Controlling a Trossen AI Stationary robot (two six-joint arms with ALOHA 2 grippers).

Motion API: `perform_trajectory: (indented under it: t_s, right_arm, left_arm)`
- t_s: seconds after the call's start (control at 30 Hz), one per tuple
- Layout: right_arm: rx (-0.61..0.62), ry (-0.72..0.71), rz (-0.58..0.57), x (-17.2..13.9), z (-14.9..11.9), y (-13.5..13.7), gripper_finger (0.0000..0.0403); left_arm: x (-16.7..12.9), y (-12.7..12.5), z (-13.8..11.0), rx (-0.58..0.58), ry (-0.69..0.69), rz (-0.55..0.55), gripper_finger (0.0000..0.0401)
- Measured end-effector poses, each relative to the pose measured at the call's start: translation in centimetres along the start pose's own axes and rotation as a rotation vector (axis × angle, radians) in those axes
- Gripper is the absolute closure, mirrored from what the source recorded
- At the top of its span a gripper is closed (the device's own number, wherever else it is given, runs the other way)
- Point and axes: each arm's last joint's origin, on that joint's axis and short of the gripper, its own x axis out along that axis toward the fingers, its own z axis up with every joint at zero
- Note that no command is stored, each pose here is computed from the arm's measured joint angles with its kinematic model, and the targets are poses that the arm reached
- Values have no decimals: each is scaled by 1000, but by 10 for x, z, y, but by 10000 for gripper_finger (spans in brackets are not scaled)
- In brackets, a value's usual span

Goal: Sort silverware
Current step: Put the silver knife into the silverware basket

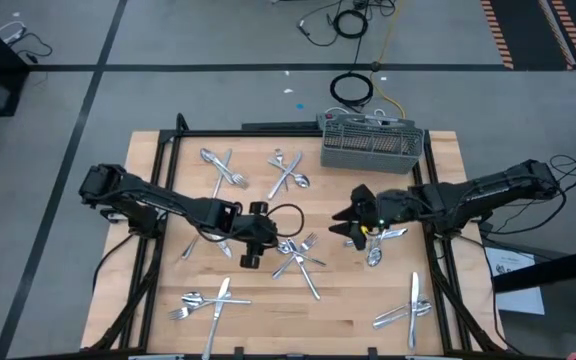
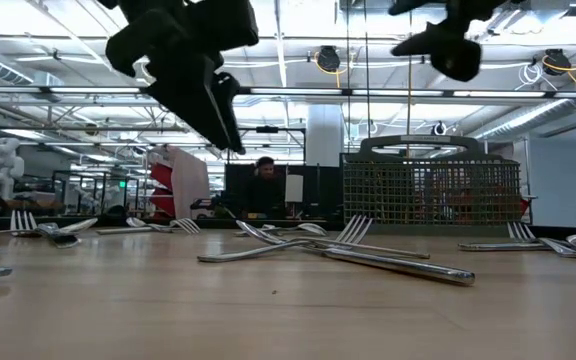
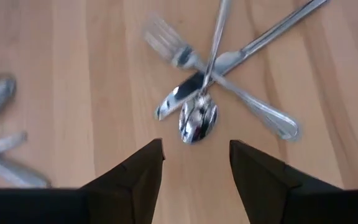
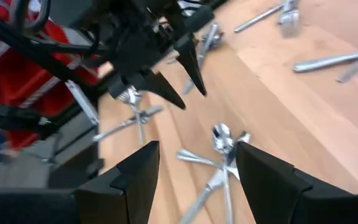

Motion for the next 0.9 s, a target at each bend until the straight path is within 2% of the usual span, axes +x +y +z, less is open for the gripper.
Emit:
perform_trajectory:
  t_s: [0.1, 0.23, 0.33, 0.47, 0.63, 0.77, 0.9]
  right_arm:
    - [-35, -25, -69, -7, -6, 1, 200]
    - [-102, -47, -107, -9, -7, 1, 200]
    - [-189, -37, -111, -9, -7, 1, 200]
    - [-304, -26, -112, -9, -7, 1, 200]
    - [-400, -20, -113, -9, -7, 1, 200]
    - [-412, -21, -112, -9, -7, 1, 200]
    - [-359, -28, -108, -9, -7, 1, 200]
  left_arm:
    - [-2, 0, -2, -144, 23, 6, 205]
    - [-6, 2, -9, -484, 74, 58, 205]
    - [-9, 2, -21, -686, 187, 113, 205]
    - [-16, 2, -39, -880, 367, 200, 205]
    - [-27, 8, -59, -1187, 548, 412, 205]
    - [-29, 17, -66, -1277, 569, 521, 205]
    - [-24, 26, -77, -1279, 599, 551, 205]
